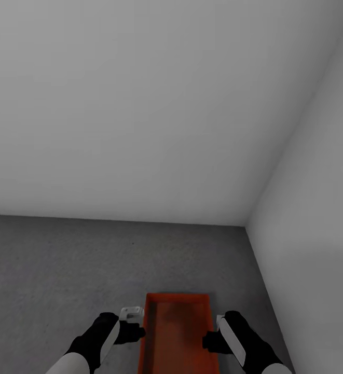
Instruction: Move the two storage containers from the living room to the garage. In the garage, place one container on the floor and stack the other container on top of it (either order is fine).
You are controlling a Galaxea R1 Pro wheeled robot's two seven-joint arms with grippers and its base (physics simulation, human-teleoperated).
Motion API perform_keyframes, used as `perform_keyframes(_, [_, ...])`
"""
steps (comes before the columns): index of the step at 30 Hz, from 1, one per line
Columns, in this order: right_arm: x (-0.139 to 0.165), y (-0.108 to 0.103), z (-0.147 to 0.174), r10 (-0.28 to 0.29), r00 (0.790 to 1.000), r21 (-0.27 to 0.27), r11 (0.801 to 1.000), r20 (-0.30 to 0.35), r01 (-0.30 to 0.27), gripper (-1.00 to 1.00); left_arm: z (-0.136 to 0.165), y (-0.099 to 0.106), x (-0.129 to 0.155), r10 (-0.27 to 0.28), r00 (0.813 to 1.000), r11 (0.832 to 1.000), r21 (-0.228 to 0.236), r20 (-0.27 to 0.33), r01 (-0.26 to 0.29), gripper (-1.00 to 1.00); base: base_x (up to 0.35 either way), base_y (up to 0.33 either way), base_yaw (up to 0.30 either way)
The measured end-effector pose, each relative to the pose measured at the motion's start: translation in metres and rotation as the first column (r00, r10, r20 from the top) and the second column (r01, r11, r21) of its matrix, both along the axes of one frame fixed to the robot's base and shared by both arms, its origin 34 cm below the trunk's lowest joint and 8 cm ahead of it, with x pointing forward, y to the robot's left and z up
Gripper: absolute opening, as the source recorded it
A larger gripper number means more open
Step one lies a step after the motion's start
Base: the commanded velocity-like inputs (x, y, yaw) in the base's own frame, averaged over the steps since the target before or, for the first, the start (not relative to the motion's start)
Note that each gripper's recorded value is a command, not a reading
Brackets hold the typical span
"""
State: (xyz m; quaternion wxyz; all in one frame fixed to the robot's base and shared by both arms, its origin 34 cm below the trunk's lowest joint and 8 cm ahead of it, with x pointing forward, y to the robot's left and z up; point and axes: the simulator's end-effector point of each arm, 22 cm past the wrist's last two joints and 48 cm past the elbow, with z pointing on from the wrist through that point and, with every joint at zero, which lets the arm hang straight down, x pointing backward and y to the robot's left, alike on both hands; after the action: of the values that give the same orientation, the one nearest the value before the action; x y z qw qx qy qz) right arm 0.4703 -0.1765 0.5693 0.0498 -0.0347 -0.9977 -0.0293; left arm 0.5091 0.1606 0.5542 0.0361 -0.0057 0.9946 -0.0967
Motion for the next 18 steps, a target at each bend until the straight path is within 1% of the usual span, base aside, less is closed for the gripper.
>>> perform_keyframes(10, [0.003, 0.0, 0.018, 0.001, 1.0, 0.001, 1.0, 0.015, -0.001, 1.0, 0.018, 0.0, 0.001, 0.012, 1.0, 1.0, -0.007, 0.012, -0.012, 1.0, 0.0, 0.0, 0.0])
perform_keyframes(11, [0.004, 0.0, 0.02, 0.0, 1.0, 0.001, 1.0, 0.017, 0.0, 1.0, 0.019, 0.0, -0.002, 0.014, 1.0, 1.0, -0.008, 0.008, -0.014, 1.0, 0.0, 0.0, 0.0])
perform_keyframes(13, [0.008, 0.0, 0.024, -0.003, 0.999, -0.001, 1.0, 0.034, 0.003, 1.0, 0.015, -0.001, -0.025, 0.017, 1.0, 1.0, -0.01, -0.022, -0.017, 1.0, 0.0, 0.0, 0.0])
perform_keyframes(14, [0.01, 0.0, 0.025, -0.005, 0.999, -0.001, 1.0, 0.043, 0.006, 1.0, 0.016, -0.001, -0.03, 0.017, 0.999, 1.0, -0.01, -0.027, -0.017, 1.0, 0.0, 0.0, 0.0])
perform_keyframes(16, [0.018, -0.001, 0.029, -0.016, 0.996, -0.005, 1.0, 0.082, 0.017, 1.0, 0.016, -0.001, -0.041, 0.017, 0.999, 1.0, -0.011, -0.04, -0.018, 1.0, 0.0, 0.0, 0.0])
perform_keyframes(18, [0.034, -0.002, 0.032, -0.036, 0.988, -0.009, 0.999, 0.151, 0.038, 1.0, 0.015, -0.001, -0.059, 0.017, 0.998, 1.0, -0.011, -0.062, -0.018, 1.0, 0.0, 0.0, 0.0])
